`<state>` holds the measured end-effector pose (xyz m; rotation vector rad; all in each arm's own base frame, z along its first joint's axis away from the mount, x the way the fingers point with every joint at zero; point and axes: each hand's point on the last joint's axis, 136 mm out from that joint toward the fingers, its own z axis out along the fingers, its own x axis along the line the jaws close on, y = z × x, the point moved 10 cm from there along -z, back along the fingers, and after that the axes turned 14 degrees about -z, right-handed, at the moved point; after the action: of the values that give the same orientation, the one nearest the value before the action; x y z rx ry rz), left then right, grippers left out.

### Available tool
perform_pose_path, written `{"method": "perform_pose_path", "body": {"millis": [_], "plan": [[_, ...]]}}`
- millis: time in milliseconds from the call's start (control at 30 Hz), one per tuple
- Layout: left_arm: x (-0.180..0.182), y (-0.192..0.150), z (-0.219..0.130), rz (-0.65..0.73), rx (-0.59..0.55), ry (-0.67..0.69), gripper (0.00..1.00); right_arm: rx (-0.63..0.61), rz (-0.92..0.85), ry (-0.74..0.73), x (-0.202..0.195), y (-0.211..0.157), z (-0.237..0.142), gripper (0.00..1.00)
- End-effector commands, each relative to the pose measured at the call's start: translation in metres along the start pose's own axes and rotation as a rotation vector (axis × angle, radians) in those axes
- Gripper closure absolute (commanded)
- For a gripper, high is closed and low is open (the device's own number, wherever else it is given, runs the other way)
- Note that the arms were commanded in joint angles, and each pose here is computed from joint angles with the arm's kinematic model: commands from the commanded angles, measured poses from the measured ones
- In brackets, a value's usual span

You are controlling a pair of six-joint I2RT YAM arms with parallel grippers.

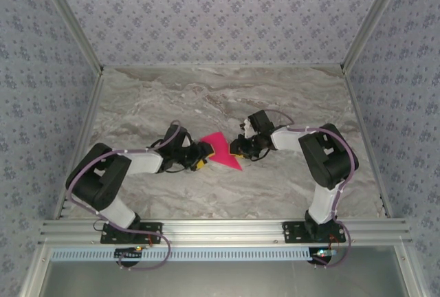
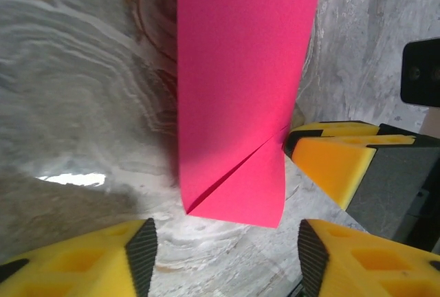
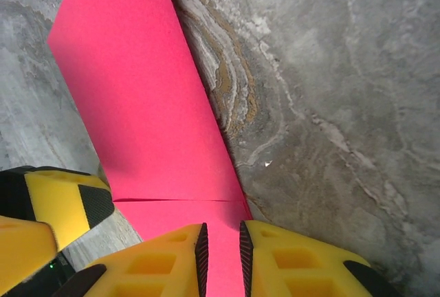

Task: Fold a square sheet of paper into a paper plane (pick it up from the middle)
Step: Fold the wing for the fifth time at the center of the table.

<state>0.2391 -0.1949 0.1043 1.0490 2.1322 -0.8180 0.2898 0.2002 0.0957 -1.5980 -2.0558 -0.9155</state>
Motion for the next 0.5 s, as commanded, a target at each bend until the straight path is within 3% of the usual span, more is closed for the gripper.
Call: {"method": "perform_pose_path", "body": {"millis": [0,467], "plan": [[-0.0147,-0.0018,0.0056,0.023,0.031,-0.056,0.48,0.021,0.037,0.018,-0.006,-0.0038,0.0044,0.76],[-0.0221,0.0009,0.0081,0.043,0.021,-0.065,0.6,0.026,0.028,0.03,-0.0068,-0.0058,0.0042,0.76]]}}
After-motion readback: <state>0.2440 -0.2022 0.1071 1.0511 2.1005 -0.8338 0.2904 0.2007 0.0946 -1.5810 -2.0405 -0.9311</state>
